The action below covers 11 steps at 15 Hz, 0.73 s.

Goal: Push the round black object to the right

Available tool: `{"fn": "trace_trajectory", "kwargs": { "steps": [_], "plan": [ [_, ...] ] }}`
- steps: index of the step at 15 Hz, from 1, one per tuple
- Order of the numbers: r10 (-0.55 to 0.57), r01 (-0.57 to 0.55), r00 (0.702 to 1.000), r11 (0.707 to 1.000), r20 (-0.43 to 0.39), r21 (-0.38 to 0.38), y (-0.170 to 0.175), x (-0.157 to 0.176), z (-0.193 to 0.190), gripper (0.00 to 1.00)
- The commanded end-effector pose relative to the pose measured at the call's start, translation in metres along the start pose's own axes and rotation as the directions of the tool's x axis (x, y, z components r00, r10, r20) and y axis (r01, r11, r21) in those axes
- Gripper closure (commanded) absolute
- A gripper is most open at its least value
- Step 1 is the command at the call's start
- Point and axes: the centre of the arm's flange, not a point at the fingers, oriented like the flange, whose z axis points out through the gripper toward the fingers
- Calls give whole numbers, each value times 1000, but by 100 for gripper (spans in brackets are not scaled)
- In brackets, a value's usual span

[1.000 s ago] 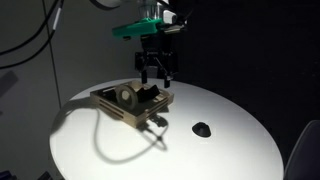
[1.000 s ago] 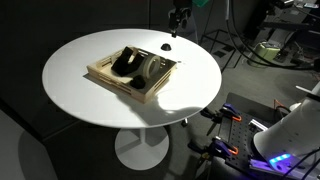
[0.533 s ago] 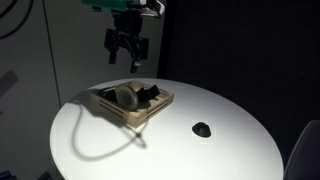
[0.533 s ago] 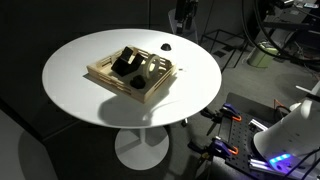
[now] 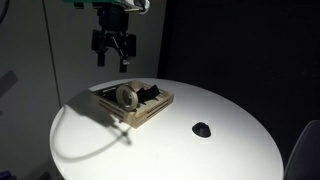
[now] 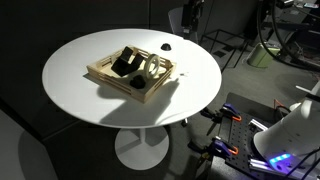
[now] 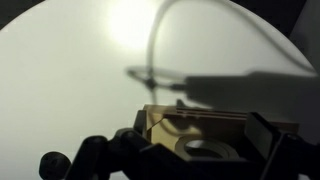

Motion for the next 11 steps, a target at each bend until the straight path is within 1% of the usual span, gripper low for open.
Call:
{"fn": "trace_trajectory", "kwargs": {
  "steps": [1, 4, 7, 8, 11],
  "plan": [
    [45, -47, 998, 997, -44, -55, -8, -18, 5, 0],
    [66, -70, 995, 996, -77, -54, -12, -25, 9, 0],
    [65, -69, 993, 997, -99, -42, -13, -30, 9, 0],
    [48, -50, 997, 998, -64, -36, -10, -17, 11, 0],
    [47, -50, 996, 998, -75, -36, -10, -21, 9, 0]
  ]
}}
